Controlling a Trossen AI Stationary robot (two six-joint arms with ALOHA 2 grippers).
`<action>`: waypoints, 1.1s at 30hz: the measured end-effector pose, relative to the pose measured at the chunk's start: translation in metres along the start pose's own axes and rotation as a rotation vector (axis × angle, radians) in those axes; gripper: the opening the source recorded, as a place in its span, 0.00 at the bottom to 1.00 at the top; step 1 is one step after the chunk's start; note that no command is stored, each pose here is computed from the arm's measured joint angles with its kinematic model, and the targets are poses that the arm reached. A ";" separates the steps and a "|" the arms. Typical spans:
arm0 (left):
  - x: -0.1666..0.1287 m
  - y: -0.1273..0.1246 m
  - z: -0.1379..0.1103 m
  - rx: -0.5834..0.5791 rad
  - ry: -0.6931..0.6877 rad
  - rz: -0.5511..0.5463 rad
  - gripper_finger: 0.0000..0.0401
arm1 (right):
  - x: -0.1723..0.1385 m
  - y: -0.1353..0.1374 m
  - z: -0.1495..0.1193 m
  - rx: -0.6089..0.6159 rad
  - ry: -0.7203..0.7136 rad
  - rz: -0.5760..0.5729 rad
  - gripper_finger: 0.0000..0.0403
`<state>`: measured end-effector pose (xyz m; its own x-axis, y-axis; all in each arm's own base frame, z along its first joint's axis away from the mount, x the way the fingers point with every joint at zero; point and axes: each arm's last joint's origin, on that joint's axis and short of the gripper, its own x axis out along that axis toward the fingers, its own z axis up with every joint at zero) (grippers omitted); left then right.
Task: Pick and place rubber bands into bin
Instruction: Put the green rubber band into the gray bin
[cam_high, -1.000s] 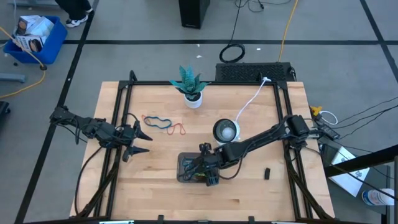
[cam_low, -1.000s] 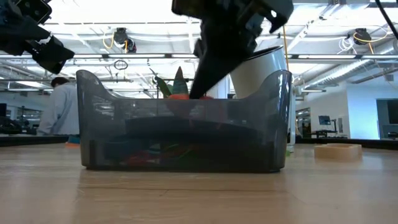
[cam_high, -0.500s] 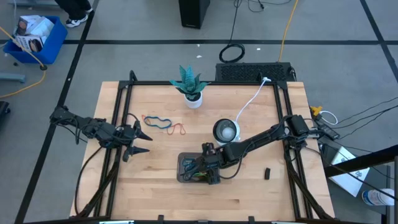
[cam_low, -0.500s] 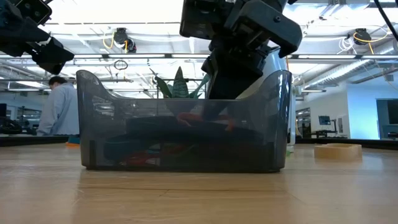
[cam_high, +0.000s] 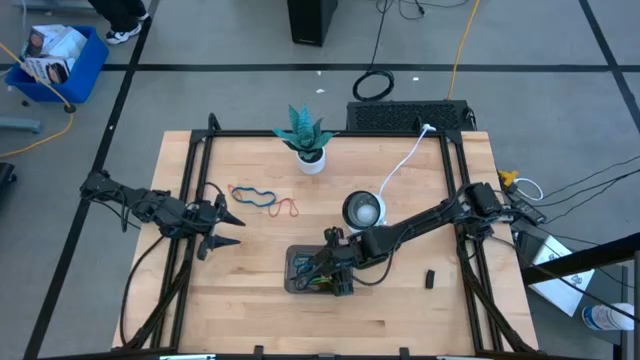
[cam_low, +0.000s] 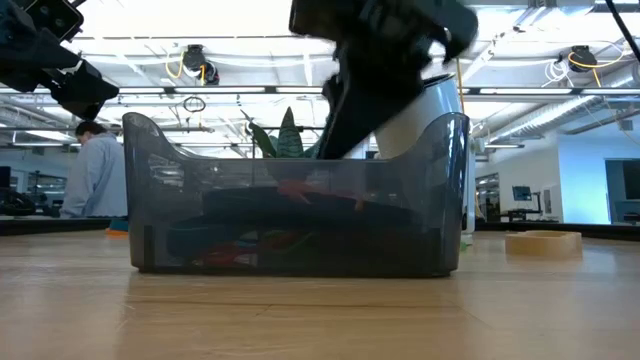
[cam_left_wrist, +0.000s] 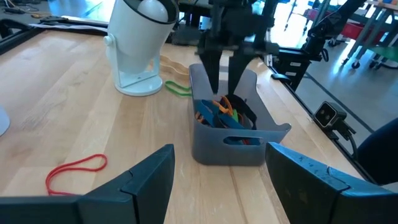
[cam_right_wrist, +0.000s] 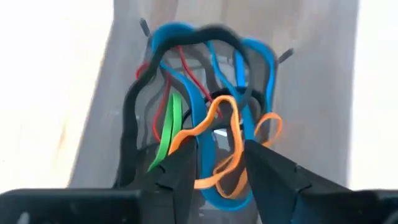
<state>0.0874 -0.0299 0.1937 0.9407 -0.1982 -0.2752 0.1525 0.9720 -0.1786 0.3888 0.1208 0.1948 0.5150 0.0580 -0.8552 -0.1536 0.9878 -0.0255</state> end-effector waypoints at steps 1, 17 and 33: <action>0.000 0.000 0.000 -0.005 -0.001 0.000 0.64 | -0.005 0.000 0.002 0.004 -0.019 0.002 0.35; 0.000 0.000 0.000 -0.007 0.001 0.001 0.64 | -0.141 -0.003 0.007 -0.081 -0.250 0.039 0.37; 0.000 0.000 -0.002 -0.007 0.019 0.005 0.64 | -0.154 0.026 -0.048 -0.159 -0.096 -0.198 0.34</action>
<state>0.0870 -0.0296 0.1918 0.9356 -0.1957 -0.2940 0.1457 0.9721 -0.1836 0.2648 0.1302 0.3006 0.6246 -0.1129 -0.7727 -0.1685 0.9467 -0.2745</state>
